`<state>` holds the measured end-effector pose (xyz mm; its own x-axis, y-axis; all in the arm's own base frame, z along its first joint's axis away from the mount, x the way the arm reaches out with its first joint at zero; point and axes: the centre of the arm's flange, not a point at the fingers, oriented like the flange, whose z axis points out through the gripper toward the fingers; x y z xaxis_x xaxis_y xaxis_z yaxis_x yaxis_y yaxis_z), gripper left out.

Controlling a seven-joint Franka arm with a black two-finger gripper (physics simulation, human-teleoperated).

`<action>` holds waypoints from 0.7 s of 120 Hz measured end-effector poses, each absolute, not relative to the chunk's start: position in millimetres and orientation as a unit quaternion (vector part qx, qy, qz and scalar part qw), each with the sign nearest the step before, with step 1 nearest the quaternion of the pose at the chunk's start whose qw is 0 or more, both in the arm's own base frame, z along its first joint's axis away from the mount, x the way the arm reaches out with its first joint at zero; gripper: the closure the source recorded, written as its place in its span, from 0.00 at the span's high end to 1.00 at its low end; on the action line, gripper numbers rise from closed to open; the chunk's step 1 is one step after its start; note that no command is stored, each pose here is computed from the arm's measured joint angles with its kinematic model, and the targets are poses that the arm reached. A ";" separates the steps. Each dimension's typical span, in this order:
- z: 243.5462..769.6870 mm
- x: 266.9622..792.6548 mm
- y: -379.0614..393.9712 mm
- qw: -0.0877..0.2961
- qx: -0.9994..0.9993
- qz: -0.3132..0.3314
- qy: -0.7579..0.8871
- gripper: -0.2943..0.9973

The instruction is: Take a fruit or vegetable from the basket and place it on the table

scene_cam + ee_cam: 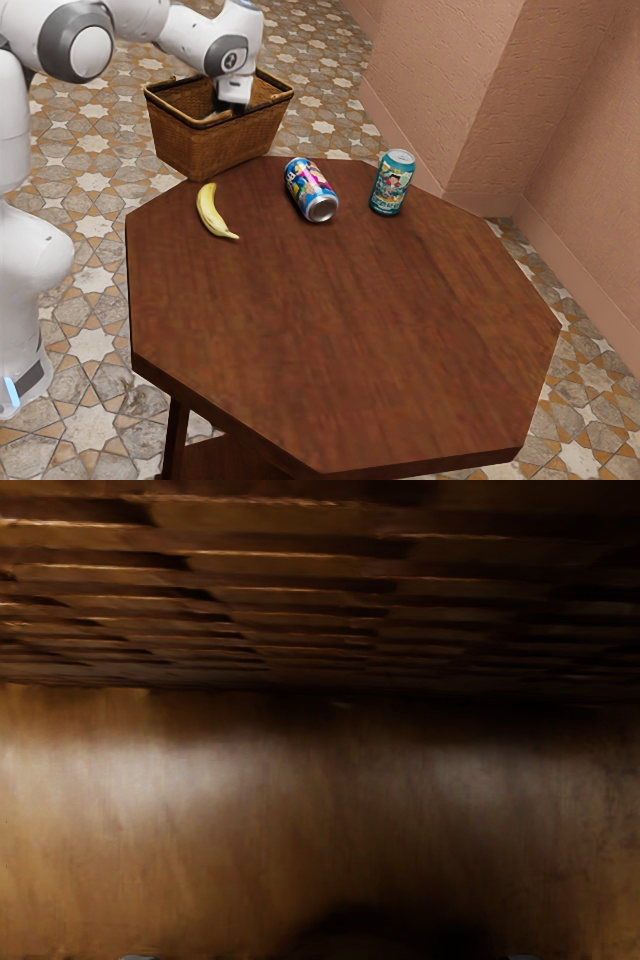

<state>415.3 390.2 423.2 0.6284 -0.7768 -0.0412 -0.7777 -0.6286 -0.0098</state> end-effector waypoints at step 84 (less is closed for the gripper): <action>543.9 439.7 352.2 0.062 -0.892 0.013 0.448 0.54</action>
